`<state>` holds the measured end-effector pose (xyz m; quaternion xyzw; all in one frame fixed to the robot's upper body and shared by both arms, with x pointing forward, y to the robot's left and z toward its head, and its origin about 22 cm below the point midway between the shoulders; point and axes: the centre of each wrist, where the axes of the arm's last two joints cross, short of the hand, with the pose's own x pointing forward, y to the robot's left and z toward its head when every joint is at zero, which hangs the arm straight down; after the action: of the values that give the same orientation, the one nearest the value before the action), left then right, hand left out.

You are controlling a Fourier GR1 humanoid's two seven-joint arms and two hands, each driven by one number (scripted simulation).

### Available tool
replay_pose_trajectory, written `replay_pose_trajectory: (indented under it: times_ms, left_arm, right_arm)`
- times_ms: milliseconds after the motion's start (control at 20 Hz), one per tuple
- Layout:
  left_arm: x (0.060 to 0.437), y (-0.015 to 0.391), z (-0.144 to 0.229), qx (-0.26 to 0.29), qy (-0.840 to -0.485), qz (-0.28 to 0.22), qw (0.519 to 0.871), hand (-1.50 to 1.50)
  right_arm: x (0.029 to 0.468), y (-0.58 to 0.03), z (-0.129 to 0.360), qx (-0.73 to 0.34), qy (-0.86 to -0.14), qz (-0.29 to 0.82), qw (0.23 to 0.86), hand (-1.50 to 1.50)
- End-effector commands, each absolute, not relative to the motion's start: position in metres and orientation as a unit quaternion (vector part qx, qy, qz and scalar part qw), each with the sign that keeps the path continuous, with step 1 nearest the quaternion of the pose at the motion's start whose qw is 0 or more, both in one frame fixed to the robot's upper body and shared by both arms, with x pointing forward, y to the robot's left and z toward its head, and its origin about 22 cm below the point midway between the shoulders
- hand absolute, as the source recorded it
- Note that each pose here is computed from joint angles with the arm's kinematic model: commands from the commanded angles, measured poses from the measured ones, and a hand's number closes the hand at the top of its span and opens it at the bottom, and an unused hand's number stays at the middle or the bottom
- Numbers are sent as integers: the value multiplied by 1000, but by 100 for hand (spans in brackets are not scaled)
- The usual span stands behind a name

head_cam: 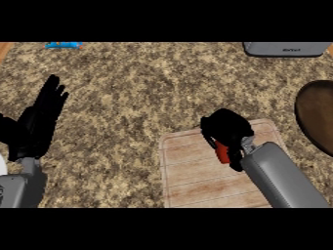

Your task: Pick the bell pepper from the cutting board and place it in the pan

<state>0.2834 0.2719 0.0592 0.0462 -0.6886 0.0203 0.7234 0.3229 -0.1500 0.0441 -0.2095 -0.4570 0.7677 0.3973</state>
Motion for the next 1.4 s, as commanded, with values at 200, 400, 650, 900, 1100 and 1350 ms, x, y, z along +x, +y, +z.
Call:
replay_pose_trajectory:
  times_ms: [200,400,650,900,1100,1350]
  left_arm:
    - [273,291,58,76,-681,42,727,0]
    - [270,282,58,68,-683,51,726,0]
    - [264,292,50,75,-678,43,730,0]
    - [277,282,66,59,-682,41,728,0]
    - [284,278,54,54,-687,34,724,0]
    - [270,293,59,47,-689,29,723,0]
  right_arm:
    - [237,-235,40,-210,-500,709,451,150]
    - [198,-259,74,-274,-564,661,413,150]
    - [166,-272,139,-354,-642,590,338,150]
    - [122,-279,190,-388,-679,539,314,150]
    - [122,-298,203,-392,-679,513,348,150]
    - [137,-330,202,-412,-683,462,387,150]
